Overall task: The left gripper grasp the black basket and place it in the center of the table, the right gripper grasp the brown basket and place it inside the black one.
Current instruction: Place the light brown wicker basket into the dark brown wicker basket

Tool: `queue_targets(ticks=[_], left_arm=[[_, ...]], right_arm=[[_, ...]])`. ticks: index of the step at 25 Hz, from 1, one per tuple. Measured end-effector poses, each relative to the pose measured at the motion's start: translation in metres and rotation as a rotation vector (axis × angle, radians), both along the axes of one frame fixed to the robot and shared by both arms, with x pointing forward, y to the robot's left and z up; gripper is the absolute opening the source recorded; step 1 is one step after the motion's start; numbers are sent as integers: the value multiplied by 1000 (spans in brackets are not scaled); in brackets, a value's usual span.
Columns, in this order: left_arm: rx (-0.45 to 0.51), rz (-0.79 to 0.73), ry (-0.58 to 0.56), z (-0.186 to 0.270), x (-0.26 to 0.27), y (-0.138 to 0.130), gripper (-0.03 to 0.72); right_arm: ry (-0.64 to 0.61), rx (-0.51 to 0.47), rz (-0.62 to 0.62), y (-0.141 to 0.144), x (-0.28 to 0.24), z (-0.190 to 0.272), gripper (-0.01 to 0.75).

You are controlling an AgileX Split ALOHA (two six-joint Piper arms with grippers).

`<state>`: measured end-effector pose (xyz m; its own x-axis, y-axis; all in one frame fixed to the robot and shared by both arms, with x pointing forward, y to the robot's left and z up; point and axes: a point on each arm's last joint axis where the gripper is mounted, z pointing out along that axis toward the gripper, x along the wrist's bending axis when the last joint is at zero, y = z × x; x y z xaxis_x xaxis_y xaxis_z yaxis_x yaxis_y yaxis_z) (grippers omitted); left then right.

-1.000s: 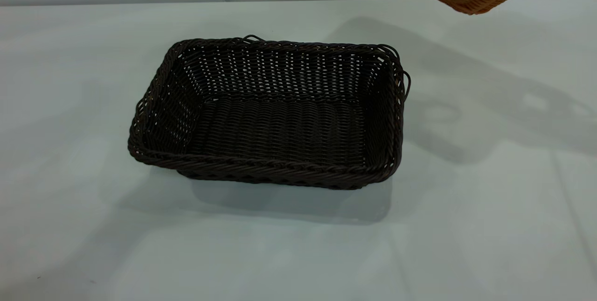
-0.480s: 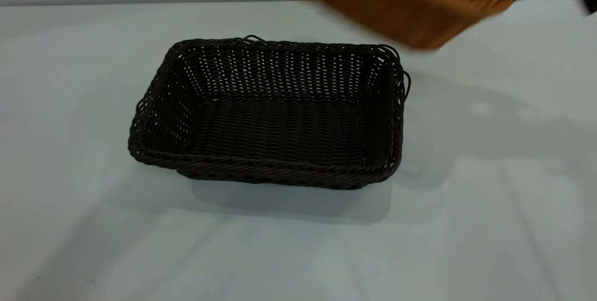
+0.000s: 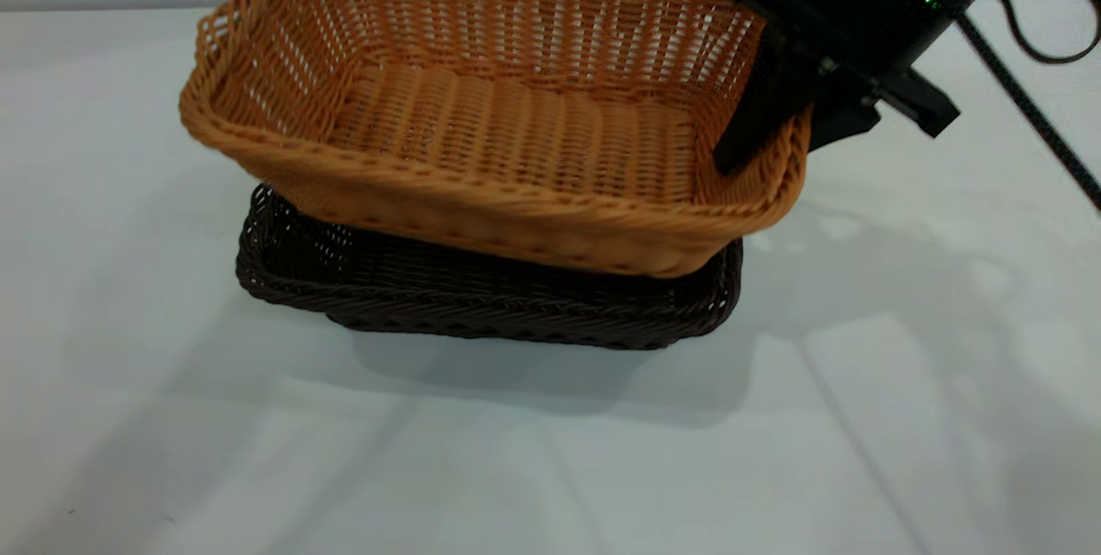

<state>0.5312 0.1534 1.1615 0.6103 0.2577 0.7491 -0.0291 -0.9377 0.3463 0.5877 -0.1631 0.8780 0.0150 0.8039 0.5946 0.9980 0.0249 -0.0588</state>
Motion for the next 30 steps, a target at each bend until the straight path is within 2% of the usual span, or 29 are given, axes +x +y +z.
queue_targets(ticks=[9,12,18,21,24,30], left_arm=[[-16,32,36,-3,-1,1,400],[-11,38,48,-4,-2,2,400],[4,52,77,-4,-6,5,400],[-6,55,69,3,-12,9,400],[-28,59,70,10,-20,13,400],[-125,65,100,34,-54,27,400]], right_arm=[[20,-42,-5,10,0,-29,98],[15,-43,-7,10,1,-29,170],[-19,-60,71,9,1,-25,436],[-33,-76,137,8,4,-19,523],[-51,-88,226,9,10,-6,559],[-54,-146,349,6,21,18,566]])
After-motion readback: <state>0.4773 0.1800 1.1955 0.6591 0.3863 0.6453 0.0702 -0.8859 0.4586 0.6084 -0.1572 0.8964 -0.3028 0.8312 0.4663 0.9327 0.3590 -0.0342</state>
